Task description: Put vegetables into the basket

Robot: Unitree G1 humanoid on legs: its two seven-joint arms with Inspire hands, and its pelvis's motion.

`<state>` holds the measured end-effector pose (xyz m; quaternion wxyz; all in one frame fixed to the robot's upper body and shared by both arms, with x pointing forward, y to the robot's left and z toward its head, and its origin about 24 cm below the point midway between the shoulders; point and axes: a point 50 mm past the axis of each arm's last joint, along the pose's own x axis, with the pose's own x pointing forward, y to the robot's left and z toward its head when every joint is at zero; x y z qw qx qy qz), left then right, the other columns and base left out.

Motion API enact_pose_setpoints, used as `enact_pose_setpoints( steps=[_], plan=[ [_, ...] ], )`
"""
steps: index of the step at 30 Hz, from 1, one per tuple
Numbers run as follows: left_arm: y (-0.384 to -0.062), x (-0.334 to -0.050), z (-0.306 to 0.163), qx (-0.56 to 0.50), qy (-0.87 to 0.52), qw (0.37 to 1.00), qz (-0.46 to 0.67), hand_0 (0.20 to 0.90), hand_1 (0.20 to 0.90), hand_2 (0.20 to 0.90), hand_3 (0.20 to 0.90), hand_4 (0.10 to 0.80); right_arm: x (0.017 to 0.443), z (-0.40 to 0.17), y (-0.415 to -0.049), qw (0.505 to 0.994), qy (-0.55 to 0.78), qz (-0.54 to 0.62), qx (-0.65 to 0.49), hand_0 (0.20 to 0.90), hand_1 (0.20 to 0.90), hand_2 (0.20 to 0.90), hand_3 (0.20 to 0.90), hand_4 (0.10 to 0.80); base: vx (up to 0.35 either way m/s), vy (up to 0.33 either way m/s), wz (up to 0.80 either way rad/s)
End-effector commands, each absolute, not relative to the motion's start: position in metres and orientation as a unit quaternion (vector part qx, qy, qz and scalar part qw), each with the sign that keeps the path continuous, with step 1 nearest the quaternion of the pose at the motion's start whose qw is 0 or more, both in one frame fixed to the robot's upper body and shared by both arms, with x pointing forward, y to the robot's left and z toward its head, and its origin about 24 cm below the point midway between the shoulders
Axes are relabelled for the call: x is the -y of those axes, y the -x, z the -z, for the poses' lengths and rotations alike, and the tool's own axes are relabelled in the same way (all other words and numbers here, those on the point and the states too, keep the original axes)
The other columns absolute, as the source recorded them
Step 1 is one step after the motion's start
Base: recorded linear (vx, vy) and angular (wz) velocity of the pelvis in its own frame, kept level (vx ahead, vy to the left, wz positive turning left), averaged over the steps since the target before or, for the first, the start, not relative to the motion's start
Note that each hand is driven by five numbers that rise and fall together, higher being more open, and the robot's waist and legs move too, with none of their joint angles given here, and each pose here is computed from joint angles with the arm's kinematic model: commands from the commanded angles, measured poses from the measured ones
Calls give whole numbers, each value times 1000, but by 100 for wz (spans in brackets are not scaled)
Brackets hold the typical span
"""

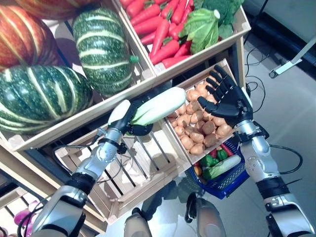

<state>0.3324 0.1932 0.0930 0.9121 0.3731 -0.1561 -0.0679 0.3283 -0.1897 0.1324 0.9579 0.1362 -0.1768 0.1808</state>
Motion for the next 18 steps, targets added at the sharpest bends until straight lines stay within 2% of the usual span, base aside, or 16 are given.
enact_pose_setpoints(
  steps=[1, 5, 10, 18],
  plan=[
    [-327, -186, -119, 237, -263, 935, 35, 300, 300, 300, 300, 400, 169, -135, -315, 919, -208, -239, 234, 900, 900, 900, 900, 800, 65, -24, 3],
    [-326, -175, -112, 222, -203, 953, 38, 300, 300, 300, 300, 400, 159, -134, -315, 896, -267, -264, 237, 900, 900, 900, 900, 800, 30, -20, 4],
    [-326, -158, -96, 185, -127, 974, 40, 300, 300, 300, 300, 400, 140, -131, -310, 841, -362, -323, 238, 900, 900, 900, 900, 800, -9, -7, -2],
    [-328, -139, -84, 162, -89, 982, 50, 300, 300, 300, 300, 400, 108, -129, -306, 787, -424, -400, 200, 900, 900, 900, 900, 800, -4, 0, -1]
  ],
)
